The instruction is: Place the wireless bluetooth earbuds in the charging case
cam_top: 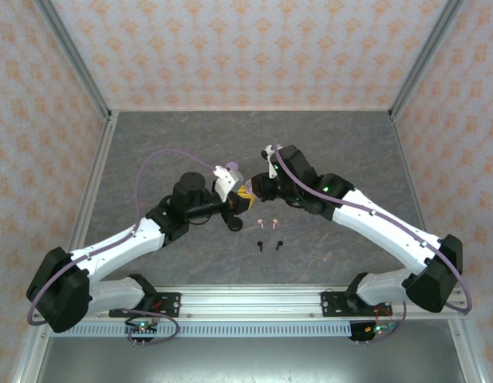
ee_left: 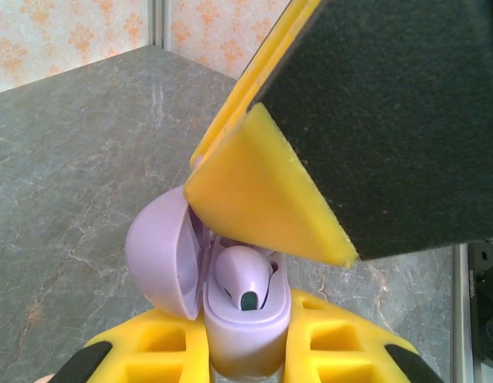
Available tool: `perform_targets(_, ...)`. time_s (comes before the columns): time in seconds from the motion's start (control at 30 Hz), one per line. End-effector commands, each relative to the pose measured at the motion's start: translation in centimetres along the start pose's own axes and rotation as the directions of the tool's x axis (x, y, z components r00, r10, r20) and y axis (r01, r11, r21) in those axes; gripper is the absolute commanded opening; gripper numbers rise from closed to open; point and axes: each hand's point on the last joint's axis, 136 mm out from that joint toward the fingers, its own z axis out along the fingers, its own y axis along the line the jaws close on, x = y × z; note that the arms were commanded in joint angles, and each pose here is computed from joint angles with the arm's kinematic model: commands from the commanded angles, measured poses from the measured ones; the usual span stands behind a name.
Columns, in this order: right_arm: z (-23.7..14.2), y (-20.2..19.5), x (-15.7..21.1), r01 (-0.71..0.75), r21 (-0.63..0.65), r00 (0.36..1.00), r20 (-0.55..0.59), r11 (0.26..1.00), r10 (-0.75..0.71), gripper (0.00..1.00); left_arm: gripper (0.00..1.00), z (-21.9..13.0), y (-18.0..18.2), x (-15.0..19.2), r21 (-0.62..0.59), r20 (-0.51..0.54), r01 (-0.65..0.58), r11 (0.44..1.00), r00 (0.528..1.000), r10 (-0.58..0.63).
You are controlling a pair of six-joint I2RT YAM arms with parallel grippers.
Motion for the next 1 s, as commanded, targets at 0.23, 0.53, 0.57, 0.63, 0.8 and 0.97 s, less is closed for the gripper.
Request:
perform_targets(0.23,-0.9,1.9,-0.2,-0.022,-0.088,1.0,-0.005,0.996,0.022,0.26,0.0,-0.8,-1.0,-3.6,0.019,0.115,-0.049,0.999,0.992,0.046)
perform_targets(0.53,-3.7,2.1,-2.6,0.014,-0.074,0.997,0.07,0.997,-0.009,0.4,0.0,-1.5,-1.6,-3.9,0.035,0.142,-0.067,0.997,0.988,0.061)
perform_targets(0.57,-4.2,2.1,-3.0,0.021,-0.074,0.996,0.085,0.997,-0.015,0.43,0.0,-1.6,-1.7,-4.0,0.039,0.148,-0.07,0.997,0.987,0.063)
perform_targets(0.63,-5.4,1.9,-3.9,0.025,-0.085,0.993,0.121,0.996,-0.015,0.49,0.0,-1.8,-1.9,-4.1,0.043,0.153,-0.075,0.996,0.986,0.068)
perform_targets(0.8,-7.8,1.2,-5.1,0.016,-0.169,0.985,0.175,0.985,0.014,0.64,0.0,-2.6,-2.6,-4.8,0.061,0.179,-0.097,0.993,0.98,0.085)
perform_targets(0.97,-8.3,3.1,-4.1,0.028,-0.382,0.99,0.141,0.924,0.028,0.77,0.0,-3.4,-3.6,-5.4,0.091,0.204,-0.128,0.988,0.973,0.107)
